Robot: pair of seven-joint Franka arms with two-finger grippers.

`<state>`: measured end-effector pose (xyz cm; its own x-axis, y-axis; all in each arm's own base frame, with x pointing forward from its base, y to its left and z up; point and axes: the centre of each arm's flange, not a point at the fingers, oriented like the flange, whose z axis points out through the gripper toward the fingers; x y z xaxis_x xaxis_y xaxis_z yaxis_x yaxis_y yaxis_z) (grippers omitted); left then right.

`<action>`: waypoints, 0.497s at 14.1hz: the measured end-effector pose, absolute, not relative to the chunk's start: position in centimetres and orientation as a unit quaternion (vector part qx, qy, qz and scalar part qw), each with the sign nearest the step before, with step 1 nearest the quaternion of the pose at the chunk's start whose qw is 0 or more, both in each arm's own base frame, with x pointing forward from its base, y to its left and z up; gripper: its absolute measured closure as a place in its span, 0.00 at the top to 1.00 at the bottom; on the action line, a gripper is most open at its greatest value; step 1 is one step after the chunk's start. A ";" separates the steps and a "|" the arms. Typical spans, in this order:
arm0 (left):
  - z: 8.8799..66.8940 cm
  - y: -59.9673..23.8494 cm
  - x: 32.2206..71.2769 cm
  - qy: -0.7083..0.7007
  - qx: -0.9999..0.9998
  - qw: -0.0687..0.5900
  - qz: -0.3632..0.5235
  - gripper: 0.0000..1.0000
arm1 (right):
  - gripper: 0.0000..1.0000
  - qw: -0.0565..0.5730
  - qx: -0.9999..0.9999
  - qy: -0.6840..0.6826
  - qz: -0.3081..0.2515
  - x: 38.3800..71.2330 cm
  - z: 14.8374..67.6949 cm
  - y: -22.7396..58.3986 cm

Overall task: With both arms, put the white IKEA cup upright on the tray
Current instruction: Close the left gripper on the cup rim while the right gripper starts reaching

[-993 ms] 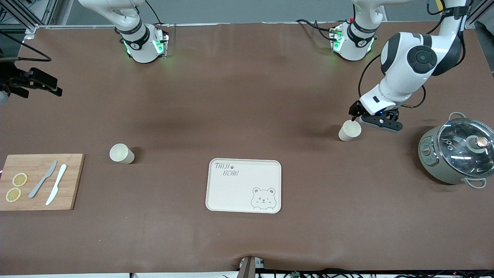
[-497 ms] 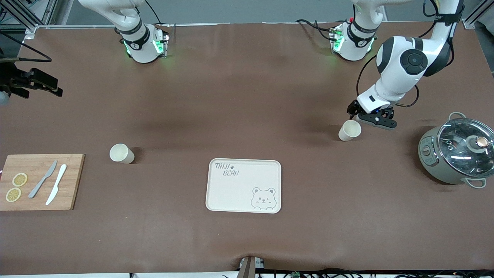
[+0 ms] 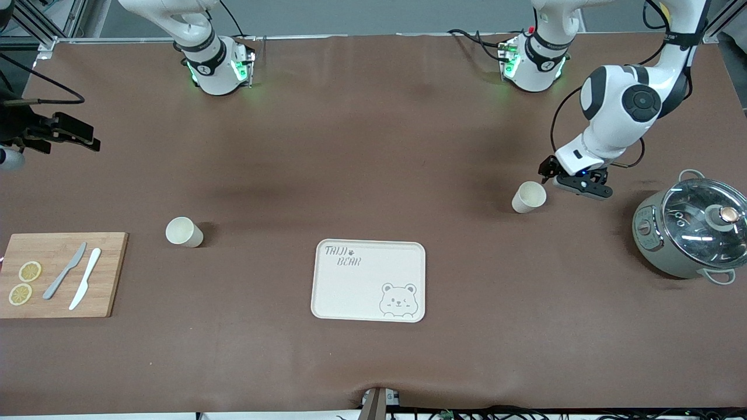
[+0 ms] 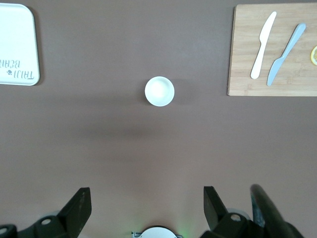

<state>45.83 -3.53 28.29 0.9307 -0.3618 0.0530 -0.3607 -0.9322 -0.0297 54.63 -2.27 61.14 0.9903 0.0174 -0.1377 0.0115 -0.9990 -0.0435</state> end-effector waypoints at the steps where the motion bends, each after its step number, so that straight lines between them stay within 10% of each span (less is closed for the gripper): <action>1: 27.8 -3.5 46.0 0.184 -0.982 0.008 -0.032 1.00 | 1.00 0.021 -0.997 -0.005 0.075 55.0 60.5 -2.5; 7: 23.1 -4.1 46.9 0.185 -0.981 -0.009 -0.051 1.00 | 1.00 0.021 -0.995 0.000 0.096 56.0 58.2 -3.0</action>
<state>46.94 -4.13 23.09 0.9263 -0.3622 0.1041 -0.3640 -0.9314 -0.0020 56.02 -3.00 58.15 0.9816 0.0035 -0.1910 -0.0046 -0.9991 -0.0421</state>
